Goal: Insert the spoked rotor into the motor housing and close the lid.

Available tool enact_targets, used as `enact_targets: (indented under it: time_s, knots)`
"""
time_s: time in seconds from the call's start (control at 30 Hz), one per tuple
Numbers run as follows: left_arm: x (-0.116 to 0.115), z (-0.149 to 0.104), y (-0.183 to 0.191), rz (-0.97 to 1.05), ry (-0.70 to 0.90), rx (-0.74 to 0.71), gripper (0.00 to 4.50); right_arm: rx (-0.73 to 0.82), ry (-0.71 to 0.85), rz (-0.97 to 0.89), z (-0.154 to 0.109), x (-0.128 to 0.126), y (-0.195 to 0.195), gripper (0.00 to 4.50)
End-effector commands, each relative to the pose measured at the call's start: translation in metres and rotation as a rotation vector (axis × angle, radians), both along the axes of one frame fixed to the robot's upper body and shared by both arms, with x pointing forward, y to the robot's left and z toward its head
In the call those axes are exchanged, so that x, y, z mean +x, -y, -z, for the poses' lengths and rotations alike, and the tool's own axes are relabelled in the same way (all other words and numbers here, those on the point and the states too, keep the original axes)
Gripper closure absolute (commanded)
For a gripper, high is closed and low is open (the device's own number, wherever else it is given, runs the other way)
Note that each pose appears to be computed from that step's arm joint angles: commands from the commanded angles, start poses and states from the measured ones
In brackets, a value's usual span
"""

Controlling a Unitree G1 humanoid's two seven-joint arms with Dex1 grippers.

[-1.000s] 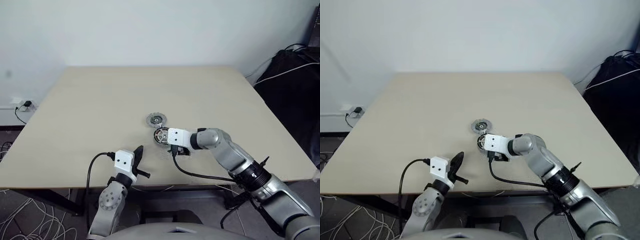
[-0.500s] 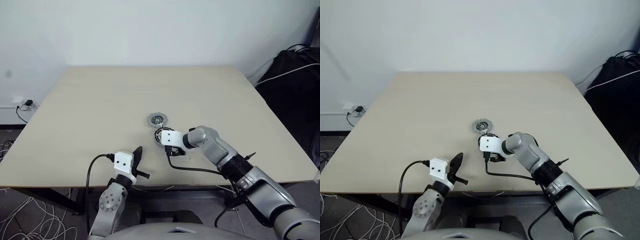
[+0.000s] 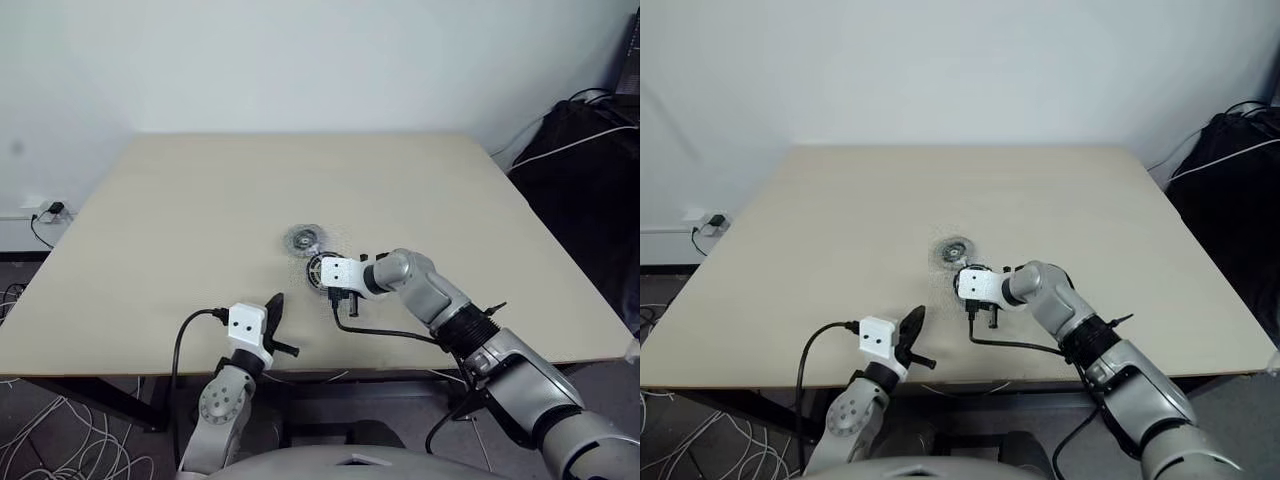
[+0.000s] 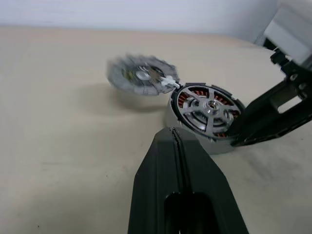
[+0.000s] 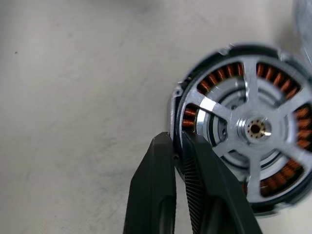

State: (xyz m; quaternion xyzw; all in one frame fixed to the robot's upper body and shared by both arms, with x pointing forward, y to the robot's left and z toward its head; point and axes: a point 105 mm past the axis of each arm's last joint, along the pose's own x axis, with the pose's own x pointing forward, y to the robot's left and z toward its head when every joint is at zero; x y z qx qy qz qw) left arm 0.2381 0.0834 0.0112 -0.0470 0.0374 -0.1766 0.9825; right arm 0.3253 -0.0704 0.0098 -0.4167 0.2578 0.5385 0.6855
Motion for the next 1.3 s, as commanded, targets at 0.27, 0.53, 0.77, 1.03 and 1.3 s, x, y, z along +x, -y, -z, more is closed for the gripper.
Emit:
enact_targets:
  time_s: [0.27,0.53,0.77,1.03,1.3]
  knots:
    - [0.003,-0.017,0.01,0.021,0.045,-0.024,4.5,0.106,-0.043,0.147,-0.019,0.001,0.014,4.47]
    - [-0.004,-0.012,0.013,0.013,0.013,-0.046,4.5,0.131,-0.18,0.372,-0.021,-0.044,0.041,4.47]
    - [-0.005,-0.005,0.015,0.03,-0.009,-0.05,4.5,0.235,-0.303,0.473,-0.03,-0.082,0.02,4.47]
    - [-0.004,0.001,0.015,0.05,-0.02,-0.047,4.5,0.335,-0.356,0.666,-0.031,-0.06,0.001,4.47]
    - [-0.004,0.011,0.008,0.026,-0.036,-0.044,4.5,0.406,-0.391,0.866,-0.014,-0.033,-0.026,4.47]
